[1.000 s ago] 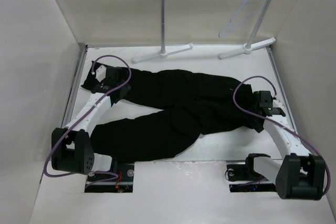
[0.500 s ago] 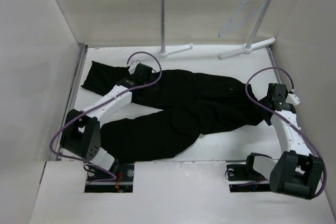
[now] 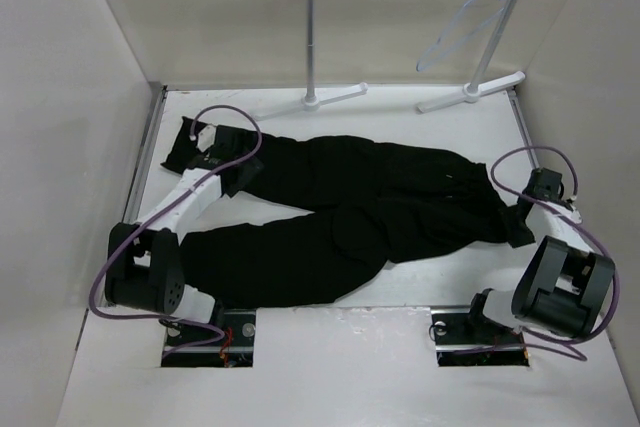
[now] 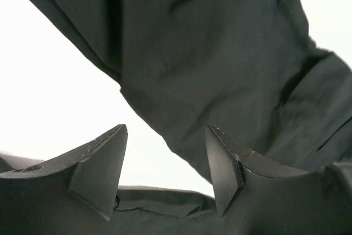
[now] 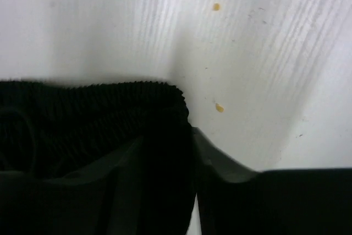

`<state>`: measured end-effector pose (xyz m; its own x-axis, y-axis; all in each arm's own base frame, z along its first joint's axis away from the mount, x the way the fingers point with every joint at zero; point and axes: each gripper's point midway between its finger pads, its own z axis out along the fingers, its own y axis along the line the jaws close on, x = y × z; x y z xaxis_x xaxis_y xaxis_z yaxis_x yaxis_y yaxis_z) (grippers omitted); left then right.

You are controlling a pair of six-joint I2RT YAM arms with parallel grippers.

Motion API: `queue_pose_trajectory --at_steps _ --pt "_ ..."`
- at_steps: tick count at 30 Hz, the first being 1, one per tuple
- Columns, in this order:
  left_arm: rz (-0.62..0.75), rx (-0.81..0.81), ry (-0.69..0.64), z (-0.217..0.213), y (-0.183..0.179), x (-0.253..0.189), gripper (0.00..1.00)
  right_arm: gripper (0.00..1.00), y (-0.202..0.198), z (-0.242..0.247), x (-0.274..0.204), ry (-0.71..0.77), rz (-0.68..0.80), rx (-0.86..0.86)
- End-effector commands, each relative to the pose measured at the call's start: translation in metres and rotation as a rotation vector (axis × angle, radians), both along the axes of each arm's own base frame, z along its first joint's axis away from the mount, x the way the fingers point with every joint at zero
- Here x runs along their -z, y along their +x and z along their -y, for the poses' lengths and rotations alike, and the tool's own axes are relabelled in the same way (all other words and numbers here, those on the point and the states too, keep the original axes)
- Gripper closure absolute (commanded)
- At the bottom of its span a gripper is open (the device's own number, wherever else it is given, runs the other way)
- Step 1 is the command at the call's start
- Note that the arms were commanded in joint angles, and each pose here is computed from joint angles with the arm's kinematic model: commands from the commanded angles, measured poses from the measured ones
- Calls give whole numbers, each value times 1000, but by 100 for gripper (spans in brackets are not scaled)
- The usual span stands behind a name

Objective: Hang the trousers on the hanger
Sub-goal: Flatten out the trousers at the center of the board.

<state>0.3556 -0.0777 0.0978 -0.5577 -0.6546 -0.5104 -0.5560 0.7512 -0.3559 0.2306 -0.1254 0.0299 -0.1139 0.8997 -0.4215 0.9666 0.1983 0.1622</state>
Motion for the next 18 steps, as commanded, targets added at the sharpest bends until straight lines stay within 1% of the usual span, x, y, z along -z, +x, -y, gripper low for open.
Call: queue_pose_trajectory --at_steps 1,2,3,5,7,8,10,11,12,13,14,15,16,17,18 --pt "108 -130 -15 -25 15 -32 43 36 34 -2 -36 -9 172 -17" --pt "110 -147 -17 -31 20 -34 42 26 39 -4 -50 -32 195 -52" --pt "110 -163 -18 -36 25 -35 41 22 41 -1 -64 -73 209 -77" --pt "109 -179 -34 -44 38 -37 40 21 41 7 -91 -166 222 -108" --pt "106 -196 -49 -51 52 -39 40 24 50 10 -120 -262 248 -161" --pt "110 -209 -52 -57 60 -41 40 26 59 9 -129 -294 264 -197" --pt "119 -239 -38 -70 75 -44 40 38 88 3 -138 -320 316 -278" --pt "119 -257 -36 -77 82 -44 40 48 109 -6 -136 -299 342 -353" --pt "120 -273 -34 -85 91 -44 40 63 131 -16 -131 -255 361 -435" --pt "116 -288 -33 -92 98 -44 40 69 149 -24 -125 -210 372 -491" --pt "109 -305 -30 -100 104 -43 40 69 165 -28 -115 -167 372 -520" --pt "109 -316 -26 -105 109 -43 40 65 177 -32 -103 -125 357 -539" --pt "107 -325 -21 -112 116 -42 40 58 184 -32 -95 -106 337 -545" --pt "101 -333 -18 -118 121 -40 40 47 189 -28 -89 -109 323 -538" --pt "97 -340 -15 -123 127 -39 40 39 193 -23 -83 -121 305 -526"
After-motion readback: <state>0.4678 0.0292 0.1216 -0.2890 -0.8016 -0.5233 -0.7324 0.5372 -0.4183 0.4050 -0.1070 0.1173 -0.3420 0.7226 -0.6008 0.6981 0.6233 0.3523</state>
